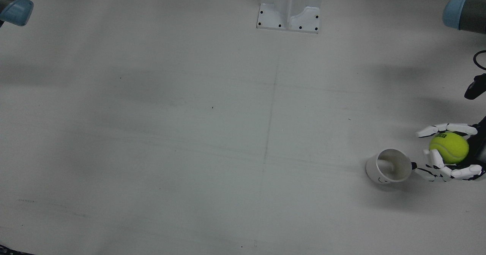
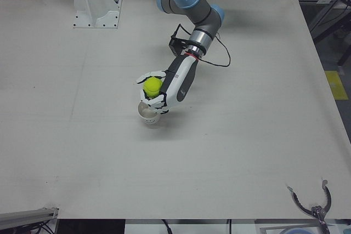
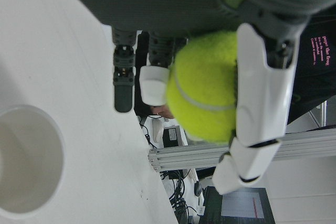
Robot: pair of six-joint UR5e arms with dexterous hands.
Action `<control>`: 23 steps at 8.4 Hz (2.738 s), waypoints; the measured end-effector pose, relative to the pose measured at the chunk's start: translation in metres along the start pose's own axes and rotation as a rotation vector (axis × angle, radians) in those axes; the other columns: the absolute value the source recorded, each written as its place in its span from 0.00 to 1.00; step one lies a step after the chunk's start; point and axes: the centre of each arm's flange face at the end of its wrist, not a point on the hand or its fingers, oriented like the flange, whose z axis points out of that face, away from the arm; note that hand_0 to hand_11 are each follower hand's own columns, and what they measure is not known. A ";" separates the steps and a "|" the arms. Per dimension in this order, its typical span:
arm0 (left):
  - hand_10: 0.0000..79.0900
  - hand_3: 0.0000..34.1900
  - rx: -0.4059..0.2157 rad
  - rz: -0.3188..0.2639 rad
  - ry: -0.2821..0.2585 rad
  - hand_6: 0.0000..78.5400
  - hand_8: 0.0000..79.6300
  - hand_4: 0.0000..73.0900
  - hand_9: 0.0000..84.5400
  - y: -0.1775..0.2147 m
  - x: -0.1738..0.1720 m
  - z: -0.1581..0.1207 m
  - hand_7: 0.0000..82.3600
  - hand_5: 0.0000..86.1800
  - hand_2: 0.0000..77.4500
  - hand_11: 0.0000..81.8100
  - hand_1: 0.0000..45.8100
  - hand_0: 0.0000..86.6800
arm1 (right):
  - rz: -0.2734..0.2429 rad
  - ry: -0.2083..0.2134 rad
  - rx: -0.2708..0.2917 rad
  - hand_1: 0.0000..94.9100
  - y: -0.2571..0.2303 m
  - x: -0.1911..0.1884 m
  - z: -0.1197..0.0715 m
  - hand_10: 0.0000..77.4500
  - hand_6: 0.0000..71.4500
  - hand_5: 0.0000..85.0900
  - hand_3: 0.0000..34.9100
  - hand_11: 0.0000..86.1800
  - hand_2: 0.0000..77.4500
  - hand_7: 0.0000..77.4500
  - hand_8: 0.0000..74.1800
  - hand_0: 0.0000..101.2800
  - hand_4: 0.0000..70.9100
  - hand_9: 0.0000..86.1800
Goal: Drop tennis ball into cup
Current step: 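Carry the held tennis ball with the left hand toward the white mug, then position the left hand with the ball directly above the mug opening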
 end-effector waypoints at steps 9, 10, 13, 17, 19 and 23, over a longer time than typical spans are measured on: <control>0.28 0.34 -0.009 -0.002 -0.005 0.81 0.80 0.63 0.86 0.015 -0.010 0.041 0.52 0.62 0.27 0.43 0.76 0.70 | 0.000 0.000 0.000 0.01 0.000 0.000 0.000 0.00 0.00 0.00 0.00 0.01 0.01 0.00 0.00 0.00 0.00 0.00; 0.28 0.33 -0.014 -0.002 -0.007 0.81 0.80 0.63 0.85 0.020 -0.010 0.041 0.52 0.62 0.27 0.42 0.76 0.70 | 0.000 0.000 0.000 0.01 0.000 0.000 0.000 0.00 0.00 0.00 0.00 0.01 0.01 0.00 0.00 0.00 0.00 0.00; 0.27 0.35 -0.039 -0.013 -0.045 0.81 0.79 0.63 0.85 0.042 -0.037 0.038 0.52 0.62 0.27 0.41 0.76 0.70 | 0.000 0.000 0.000 0.01 0.000 0.000 0.000 0.00 0.00 0.00 0.00 0.01 0.01 0.01 0.00 0.00 0.00 0.00; 0.27 0.34 -0.034 -0.019 -0.051 0.81 0.75 0.63 0.85 0.043 -0.044 0.037 0.52 0.62 0.27 0.40 0.76 0.70 | 0.000 0.000 -0.001 0.01 0.000 0.000 0.000 0.00 0.00 0.00 0.00 0.01 0.01 0.01 0.00 0.00 0.00 0.00; 0.27 0.35 -0.031 -0.019 -0.052 0.81 0.75 0.67 0.85 0.042 -0.044 0.036 0.52 0.59 0.27 0.40 0.76 0.70 | 0.000 0.000 -0.001 0.01 0.001 0.000 0.000 0.00 0.00 0.00 0.00 0.01 0.01 0.00 0.00 0.00 0.00 0.00; 0.13 0.34 -0.063 -0.028 -0.042 0.81 0.42 0.67 0.22 0.040 -0.043 0.036 0.52 0.59 0.28 0.27 0.74 0.74 | 0.000 0.000 -0.001 0.01 0.001 0.000 0.000 0.00 0.00 0.00 0.00 0.01 0.01 0.01 0.00 0.00 0.00 0.00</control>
